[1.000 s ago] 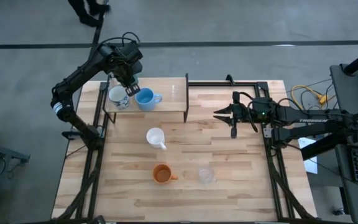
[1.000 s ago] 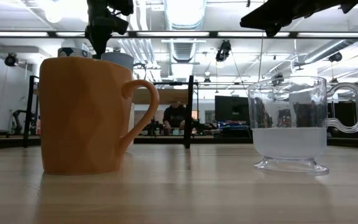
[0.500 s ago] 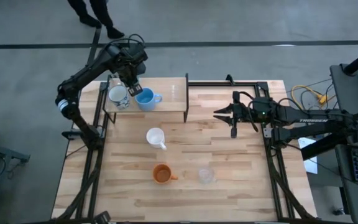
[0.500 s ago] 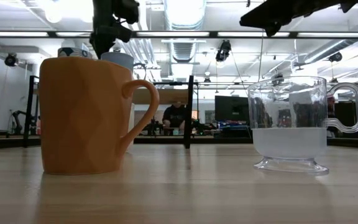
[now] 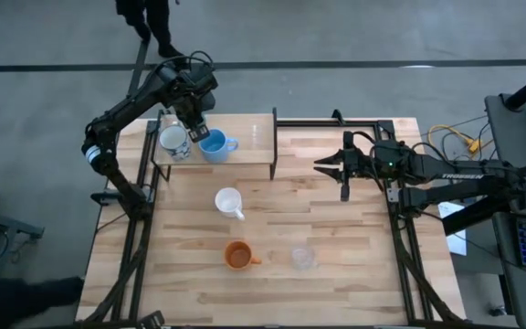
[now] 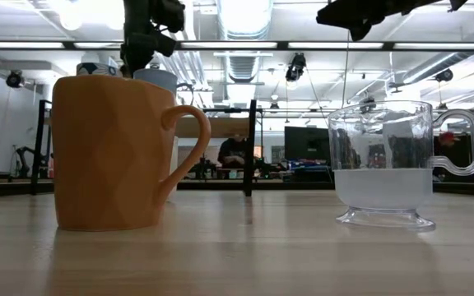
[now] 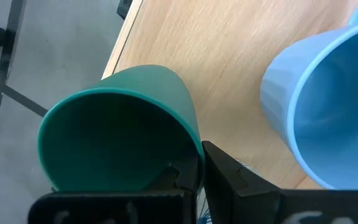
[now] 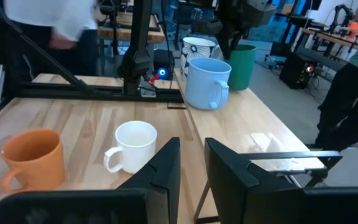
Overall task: Stack small to large cups/mugs on shelf
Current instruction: Put the green mug on the shelf
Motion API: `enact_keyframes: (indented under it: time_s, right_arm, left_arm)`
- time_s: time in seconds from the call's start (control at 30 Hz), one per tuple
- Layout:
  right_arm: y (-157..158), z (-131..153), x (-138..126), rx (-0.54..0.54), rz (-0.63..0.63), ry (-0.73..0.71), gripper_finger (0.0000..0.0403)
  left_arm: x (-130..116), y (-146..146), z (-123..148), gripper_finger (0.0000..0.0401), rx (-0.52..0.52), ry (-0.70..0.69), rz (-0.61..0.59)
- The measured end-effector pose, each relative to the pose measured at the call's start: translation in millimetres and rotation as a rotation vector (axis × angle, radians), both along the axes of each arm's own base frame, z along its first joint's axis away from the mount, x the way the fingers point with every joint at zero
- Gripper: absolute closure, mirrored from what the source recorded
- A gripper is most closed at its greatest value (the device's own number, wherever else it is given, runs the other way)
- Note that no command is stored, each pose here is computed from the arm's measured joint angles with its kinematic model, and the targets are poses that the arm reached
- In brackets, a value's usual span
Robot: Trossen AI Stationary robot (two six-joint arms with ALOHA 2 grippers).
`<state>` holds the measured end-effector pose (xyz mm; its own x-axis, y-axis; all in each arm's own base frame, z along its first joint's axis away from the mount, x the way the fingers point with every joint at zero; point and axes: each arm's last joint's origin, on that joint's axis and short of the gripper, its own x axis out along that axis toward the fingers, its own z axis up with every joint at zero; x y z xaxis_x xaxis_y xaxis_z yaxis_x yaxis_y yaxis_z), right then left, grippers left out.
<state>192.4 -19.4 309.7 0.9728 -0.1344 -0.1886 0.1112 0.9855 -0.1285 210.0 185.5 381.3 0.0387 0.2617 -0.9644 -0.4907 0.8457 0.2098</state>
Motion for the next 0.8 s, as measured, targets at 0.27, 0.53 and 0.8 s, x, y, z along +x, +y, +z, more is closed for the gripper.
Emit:
enact_keyframes:
  time_s: [0.27, 0.53, 0.8]
  right_arm:
    - [0.0, 0.0, 0.0, 0.0, 0.0, 0.0, 0.0335]
    - [0.0, -0.1, 0.0, -0.001, 0.0, 0.001, 0.0335]
    - [0.0, -0.1, 0.0, -0.004, 0.001, 0.001, 0.0335]
  left_arm:
    - [0.5, -0.5, -0.1, 0.0401, -0.017, -0.015, -0.004]
    - [0.5, -0.5, -0.1, 0.0401, -0.021, -0.018, -0.005]
    - [0.6, -0.6, -0.1, 0.0401, -0.021, -0.019, -0.004]
